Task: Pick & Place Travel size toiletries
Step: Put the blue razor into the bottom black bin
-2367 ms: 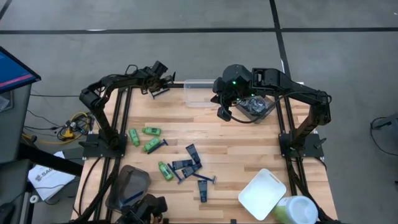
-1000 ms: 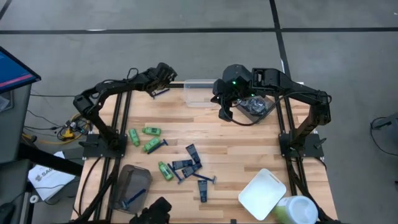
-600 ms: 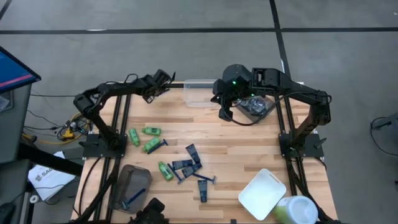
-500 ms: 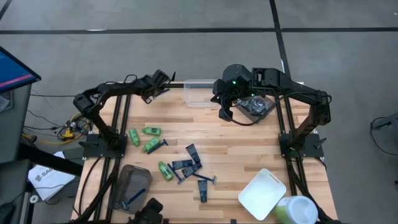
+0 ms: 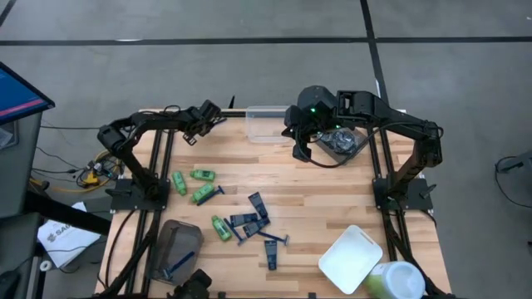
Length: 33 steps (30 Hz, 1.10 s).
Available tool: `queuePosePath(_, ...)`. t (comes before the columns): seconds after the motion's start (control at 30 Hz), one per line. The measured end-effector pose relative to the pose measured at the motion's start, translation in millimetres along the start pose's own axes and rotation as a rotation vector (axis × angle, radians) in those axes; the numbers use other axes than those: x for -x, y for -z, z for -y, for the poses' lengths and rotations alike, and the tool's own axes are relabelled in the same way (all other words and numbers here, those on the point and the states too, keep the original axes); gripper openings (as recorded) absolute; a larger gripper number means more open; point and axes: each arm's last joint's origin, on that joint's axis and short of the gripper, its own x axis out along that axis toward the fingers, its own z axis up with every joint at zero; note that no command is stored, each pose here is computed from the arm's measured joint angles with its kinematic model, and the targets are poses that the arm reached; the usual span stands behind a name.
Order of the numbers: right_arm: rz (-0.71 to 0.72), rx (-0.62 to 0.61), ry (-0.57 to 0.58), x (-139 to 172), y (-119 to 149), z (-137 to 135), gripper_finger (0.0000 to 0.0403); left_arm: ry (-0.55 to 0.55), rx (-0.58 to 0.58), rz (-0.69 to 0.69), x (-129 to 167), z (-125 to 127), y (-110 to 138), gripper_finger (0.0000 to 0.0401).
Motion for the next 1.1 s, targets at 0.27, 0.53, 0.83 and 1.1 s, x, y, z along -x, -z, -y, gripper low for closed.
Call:
queuePosePath(0.27, 0.000, -0.001, 0.000, 0, 0, 0, 0.0000, -0.024, -0.012, -0.098, -5, -15, 9, 0.0000)
queuePosePath(0.53, 0.000, -0.003, 0.000, 0, 0, 0, 0.0000, 0.084, -0.114, -0.260, 17, -11, 41, 0.0000)
queuePosePath(0.83, 0.001, -0.001, -0.001, 0, 0, -1, 0.0000, 0.131, -0.071, -0.015, 39, -7, 23, 0.0000)
queuePosePath(1.1, 0.002, 0.006, -0.006, 0, 0, -3, 0.0000, 0.089, -0.005, 0.012, 25, -10, 3, 0.0000)
